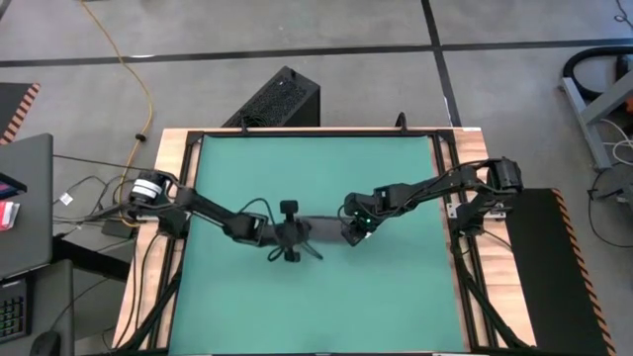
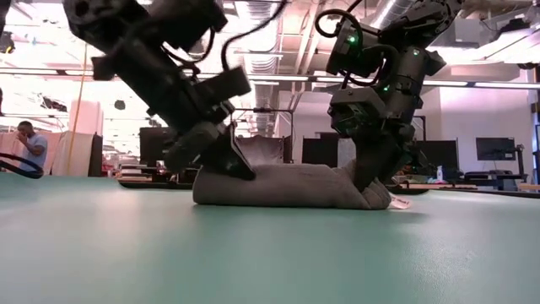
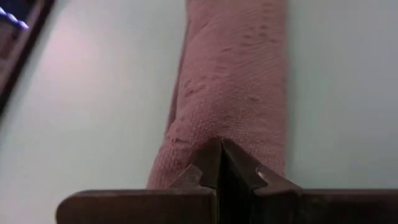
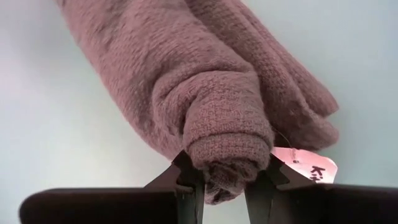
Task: Roll towel
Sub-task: Roll the gray towel
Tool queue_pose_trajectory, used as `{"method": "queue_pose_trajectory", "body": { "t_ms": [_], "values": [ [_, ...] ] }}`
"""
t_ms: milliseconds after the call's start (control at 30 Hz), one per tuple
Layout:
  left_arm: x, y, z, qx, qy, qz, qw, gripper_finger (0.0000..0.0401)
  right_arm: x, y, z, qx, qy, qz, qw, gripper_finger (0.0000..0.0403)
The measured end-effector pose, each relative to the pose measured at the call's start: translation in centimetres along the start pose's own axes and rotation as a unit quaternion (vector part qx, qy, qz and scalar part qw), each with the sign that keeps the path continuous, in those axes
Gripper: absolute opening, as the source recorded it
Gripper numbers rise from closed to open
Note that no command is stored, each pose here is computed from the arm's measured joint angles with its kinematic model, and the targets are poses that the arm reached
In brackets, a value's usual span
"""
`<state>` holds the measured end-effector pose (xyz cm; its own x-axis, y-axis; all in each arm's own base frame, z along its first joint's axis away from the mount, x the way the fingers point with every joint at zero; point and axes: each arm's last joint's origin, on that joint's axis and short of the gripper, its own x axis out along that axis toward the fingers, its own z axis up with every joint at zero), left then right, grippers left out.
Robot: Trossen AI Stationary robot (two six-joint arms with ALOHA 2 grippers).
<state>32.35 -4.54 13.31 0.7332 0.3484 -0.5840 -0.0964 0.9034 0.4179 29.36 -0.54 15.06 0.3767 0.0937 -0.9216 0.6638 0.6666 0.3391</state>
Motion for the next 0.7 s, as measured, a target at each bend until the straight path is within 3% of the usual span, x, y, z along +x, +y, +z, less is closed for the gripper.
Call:
{"method": "queue_pose_trajectory", "body": {
  "t_ms": [233,400,500,700],
  "values": [
    [1.0,1.7,-2.5,-0.068,0.031,-0.039,0.996,0.0,-0.1,0.3,0.0,-0.027,-0.026,-0.004,0.999,0.0098],
    [1.1,2.1,-3.6,-0.098,0.029,-0.054,0.993,0.0,-0.3,0.2,-0.1,-0.022,-0.037,-0.022,0.999,0.0191],
    [1.1,2.2,-4.1,-0.112,0.031,-0.06,0.991,0.0,-0.3,0.2,-0.1,-0.022,-0.037,-0.023,0.999,0.0224],
    [1.1,2.1,-4.3,-0.117,0.034,-0.078,0.99,0.0,-1.8,0.2,-0.5,-0.047,-0.039,-0.024,0.998,0.0217]
  ]
}}
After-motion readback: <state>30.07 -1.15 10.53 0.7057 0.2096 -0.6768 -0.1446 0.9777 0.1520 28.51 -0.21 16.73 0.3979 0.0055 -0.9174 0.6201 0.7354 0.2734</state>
